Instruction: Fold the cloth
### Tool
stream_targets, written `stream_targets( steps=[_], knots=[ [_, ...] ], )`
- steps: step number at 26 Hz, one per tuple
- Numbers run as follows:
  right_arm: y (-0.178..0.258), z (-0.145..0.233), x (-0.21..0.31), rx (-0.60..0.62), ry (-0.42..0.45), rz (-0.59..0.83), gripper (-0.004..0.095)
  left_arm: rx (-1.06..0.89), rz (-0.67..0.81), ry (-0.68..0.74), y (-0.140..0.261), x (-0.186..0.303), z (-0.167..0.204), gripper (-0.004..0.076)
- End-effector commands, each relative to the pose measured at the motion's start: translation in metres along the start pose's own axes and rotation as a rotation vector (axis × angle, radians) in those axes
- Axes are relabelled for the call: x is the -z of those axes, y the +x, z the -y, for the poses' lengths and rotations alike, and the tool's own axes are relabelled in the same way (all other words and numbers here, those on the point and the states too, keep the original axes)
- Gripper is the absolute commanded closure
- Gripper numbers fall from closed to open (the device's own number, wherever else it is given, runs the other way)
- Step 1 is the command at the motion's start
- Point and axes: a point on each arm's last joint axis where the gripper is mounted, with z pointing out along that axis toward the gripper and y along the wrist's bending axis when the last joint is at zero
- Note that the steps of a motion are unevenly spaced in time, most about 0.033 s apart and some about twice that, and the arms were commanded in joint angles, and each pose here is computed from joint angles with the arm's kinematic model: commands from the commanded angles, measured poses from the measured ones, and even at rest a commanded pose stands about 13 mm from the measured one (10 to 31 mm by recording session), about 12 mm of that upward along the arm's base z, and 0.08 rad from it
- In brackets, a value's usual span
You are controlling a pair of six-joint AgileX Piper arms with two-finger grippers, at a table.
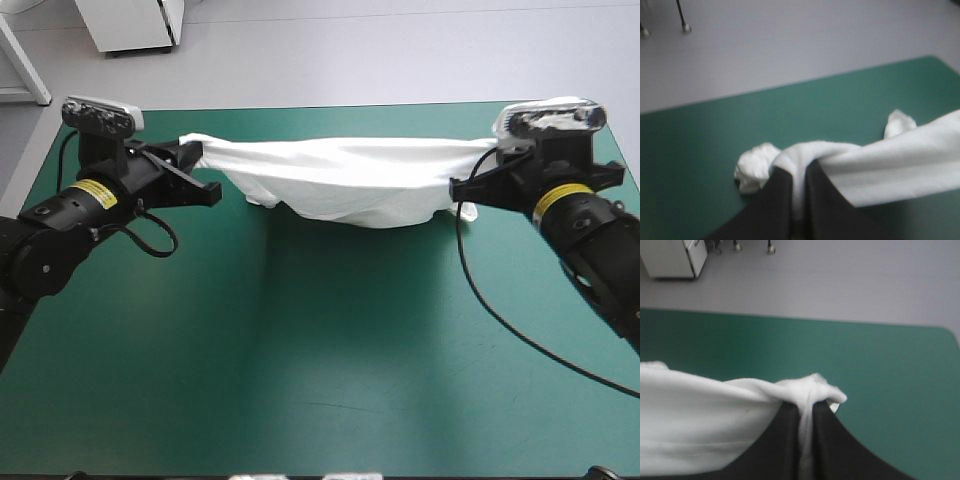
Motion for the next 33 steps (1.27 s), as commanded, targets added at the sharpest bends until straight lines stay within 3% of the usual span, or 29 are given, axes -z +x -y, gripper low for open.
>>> stream_targets(
  steps=[1,8,16,23,29,33],
  knots=[
    [-0.042,0.016,0.02,0.092,0.026,0.216,0.0925,0.01,0.274,0.011,-0.045,0.024,0.003,0.0734],
    [-0.126,0.011,0.047,0.192,0.017,0.548,0.0925,-0.055,0.621,0.007,-0.128,0.055,0.008,0.0734],
    [-0.173,0.022,0.087,0.207,0.087,0.788,0.0925,-0.141,0.863,-0.019,-0.178,0.105,0.013,0.0734],
    [-0.178,0.027,0.101,0.157,0.057,0.8,0.0925,-0.155,0.876,-0.02,-0.182,0.113,0.015,0.0734],
    [-0.171,0.014,0.056,0.181,0.094,0.643,0.0925,-0.163,0.745,-0.024,-0.177,0.058,0.011,0.0734],
    [-0.175,0.011,0.009,0.154,0.116,0.663,0.0925,-0.181,0.755,-0.056,-0.175,0.008,0.006,0.0734]
  ],
)
